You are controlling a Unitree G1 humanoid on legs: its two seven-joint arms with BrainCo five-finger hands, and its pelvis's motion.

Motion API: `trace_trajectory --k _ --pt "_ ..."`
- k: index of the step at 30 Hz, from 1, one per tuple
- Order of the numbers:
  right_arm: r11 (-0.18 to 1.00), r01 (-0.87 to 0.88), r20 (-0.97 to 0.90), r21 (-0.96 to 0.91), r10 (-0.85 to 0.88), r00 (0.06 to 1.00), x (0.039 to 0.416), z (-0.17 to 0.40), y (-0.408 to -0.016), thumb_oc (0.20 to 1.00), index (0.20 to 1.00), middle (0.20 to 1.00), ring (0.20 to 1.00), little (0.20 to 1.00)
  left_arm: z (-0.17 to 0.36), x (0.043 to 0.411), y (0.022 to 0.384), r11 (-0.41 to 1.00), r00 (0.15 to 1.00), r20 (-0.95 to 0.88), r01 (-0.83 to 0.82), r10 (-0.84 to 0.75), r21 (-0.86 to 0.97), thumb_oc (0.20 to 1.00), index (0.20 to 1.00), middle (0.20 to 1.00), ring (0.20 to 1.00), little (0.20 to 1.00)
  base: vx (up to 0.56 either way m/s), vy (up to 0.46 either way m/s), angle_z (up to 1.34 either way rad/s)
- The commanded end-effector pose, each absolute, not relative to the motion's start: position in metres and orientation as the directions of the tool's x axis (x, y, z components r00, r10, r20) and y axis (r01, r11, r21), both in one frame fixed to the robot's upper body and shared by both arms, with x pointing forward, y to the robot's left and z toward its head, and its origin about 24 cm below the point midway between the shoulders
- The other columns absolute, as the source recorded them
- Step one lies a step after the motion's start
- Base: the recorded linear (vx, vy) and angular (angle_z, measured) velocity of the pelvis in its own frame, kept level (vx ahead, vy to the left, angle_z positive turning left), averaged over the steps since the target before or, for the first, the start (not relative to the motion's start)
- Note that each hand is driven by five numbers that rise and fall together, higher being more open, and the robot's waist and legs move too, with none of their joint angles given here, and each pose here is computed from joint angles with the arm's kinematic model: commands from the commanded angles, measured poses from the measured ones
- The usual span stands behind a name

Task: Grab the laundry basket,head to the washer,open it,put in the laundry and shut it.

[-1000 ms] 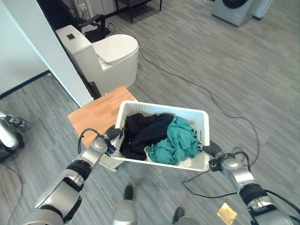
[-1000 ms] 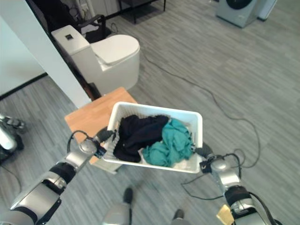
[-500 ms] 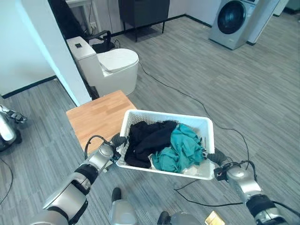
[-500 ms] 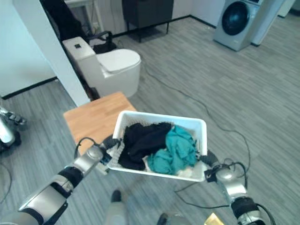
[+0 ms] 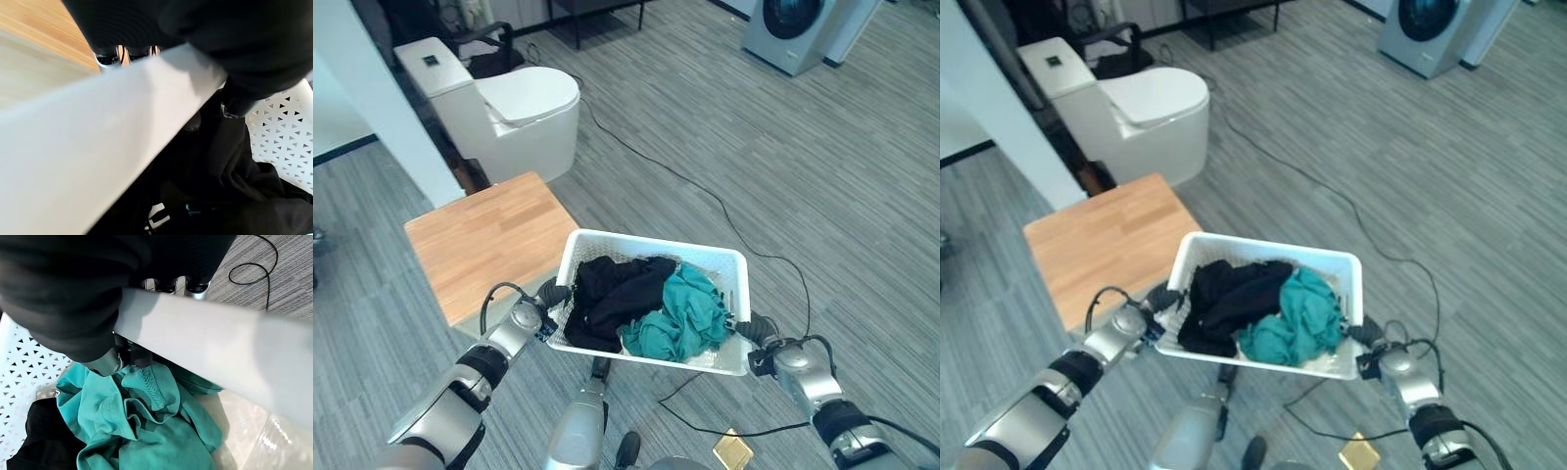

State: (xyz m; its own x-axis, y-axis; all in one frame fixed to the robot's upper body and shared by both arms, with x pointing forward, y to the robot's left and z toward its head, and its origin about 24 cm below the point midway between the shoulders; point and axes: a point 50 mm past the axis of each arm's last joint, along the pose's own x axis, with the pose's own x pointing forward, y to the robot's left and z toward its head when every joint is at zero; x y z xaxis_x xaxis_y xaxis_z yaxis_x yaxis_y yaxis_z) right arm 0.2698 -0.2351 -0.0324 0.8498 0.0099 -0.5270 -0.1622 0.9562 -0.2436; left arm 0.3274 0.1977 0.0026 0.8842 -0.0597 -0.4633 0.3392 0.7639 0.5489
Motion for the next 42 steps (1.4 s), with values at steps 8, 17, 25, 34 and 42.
trace_trajectory --k 8,17,25,34,42 --pt "0.948 -0.07 -0.352 -0.309 -0.046 0.935 0.281 0.007 -0.258 0.2 0.2 0.2 0.2 0.2 0.058 0.349 0.207 0.8 0.974 -0.221 0.177 -0.056 0.573 0.2 0.2 0.2 0.2 0.2 0.39 0.187 0.04" --pt "0.941 -0.029 -0.322 -0.338 -0.087 0.943 0.279 0.019 -0.275 0.2 0.2 0.2 0.2 0.2 0.053 0.35 0.208 0.792 0.97 -0.239 0.175 -0.038 0.585 0.2 0.2 0.2 0.2 0.2 0.39 -0.049 0.57" --pt "0.943 -0.033 -0.347 -0.332 -0.09 0.933 0.275 0.012 -0.274 0.2 0.2 0.2 0.2 0.2 0.04 0.346 0.212 0.773 0.958 -0.288 0.196 -0.018 0.604 0.2 0.2 0.2 0.2 0.2 0.48 -0.174 0.52" --pt "0.938 -0.06 -0.318 -0.341 -0.055 0.946 0.282 0.019 -0.264 0.2 0.2 0.2 0.2 0.2 0.034 0.339 0.228 0.815 0.953 -0.3 0.138 0.046 0.563 0.2 0.2 0.2 0.2 0.2 0.41 -0.338 -0.13" --pt "0.936 -0.061 -0.333 -0.346 -0.062 0.941 0.278 0.013 -0.263 0.2 0.2 0.2 0.2 0.2 0.047 0.345 0.224 0.829 0.967 -0.252 0.115 0.032 0.547 0.2 0.2 0.2 0.2 0.2 0.26 -0.1 -0.22"
